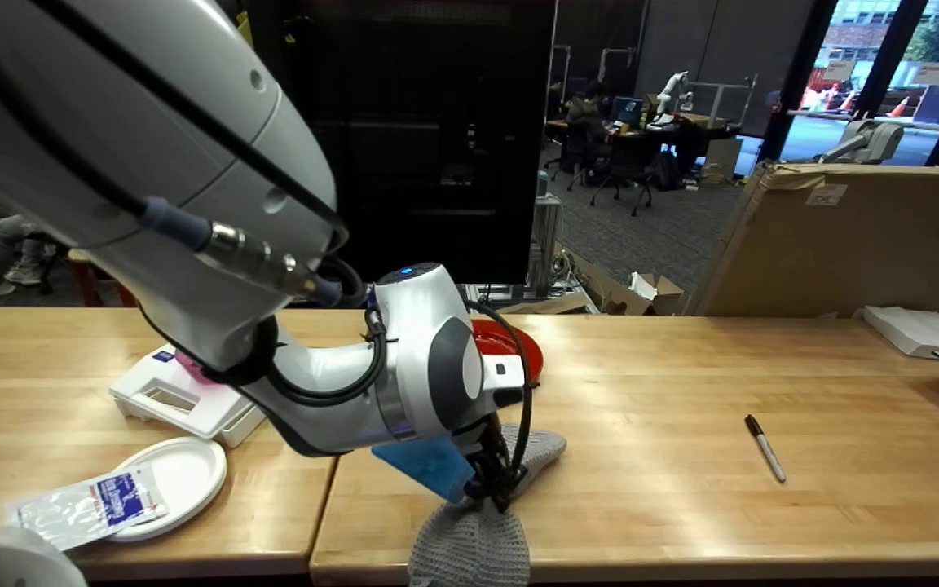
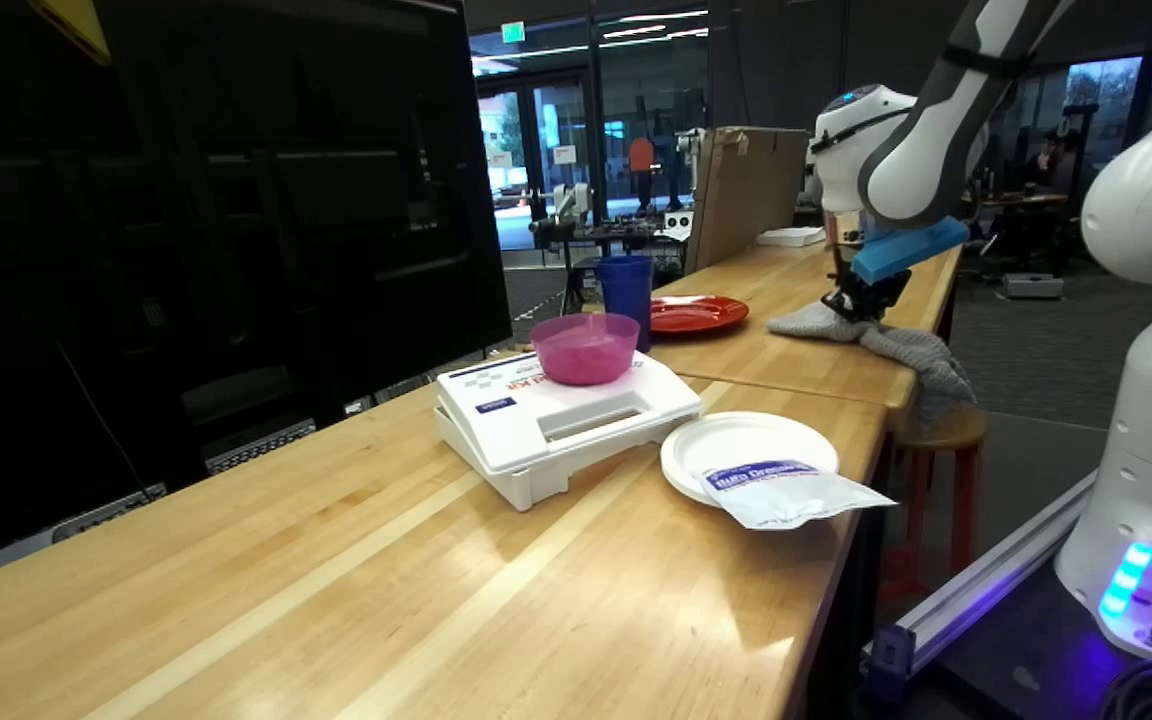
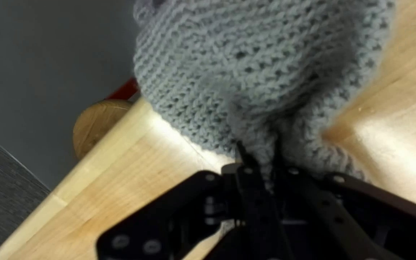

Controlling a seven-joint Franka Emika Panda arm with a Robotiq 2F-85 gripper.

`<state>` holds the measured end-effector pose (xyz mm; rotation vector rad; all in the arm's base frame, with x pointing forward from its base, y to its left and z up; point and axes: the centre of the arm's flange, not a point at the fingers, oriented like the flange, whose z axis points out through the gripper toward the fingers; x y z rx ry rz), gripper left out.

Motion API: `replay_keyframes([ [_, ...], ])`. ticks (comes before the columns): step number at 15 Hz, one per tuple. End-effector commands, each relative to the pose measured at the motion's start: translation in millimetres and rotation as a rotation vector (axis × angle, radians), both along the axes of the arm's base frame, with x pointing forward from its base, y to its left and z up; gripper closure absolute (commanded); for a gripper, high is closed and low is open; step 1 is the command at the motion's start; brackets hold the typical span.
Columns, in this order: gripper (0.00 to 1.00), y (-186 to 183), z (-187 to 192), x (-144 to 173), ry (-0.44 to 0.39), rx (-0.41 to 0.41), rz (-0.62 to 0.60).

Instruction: Use the grey cloth to wipe the table

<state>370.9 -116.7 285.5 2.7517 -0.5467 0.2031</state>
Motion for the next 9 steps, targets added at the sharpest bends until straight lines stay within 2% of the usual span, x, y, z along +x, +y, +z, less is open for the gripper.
replay_keyframes([
  [1, 0.98, -24, -24, 15, -0.026, 0.017, -0.033],
  [9, 0.98, -60, -22, 61, -0.067, 0.005, -0.061],
])
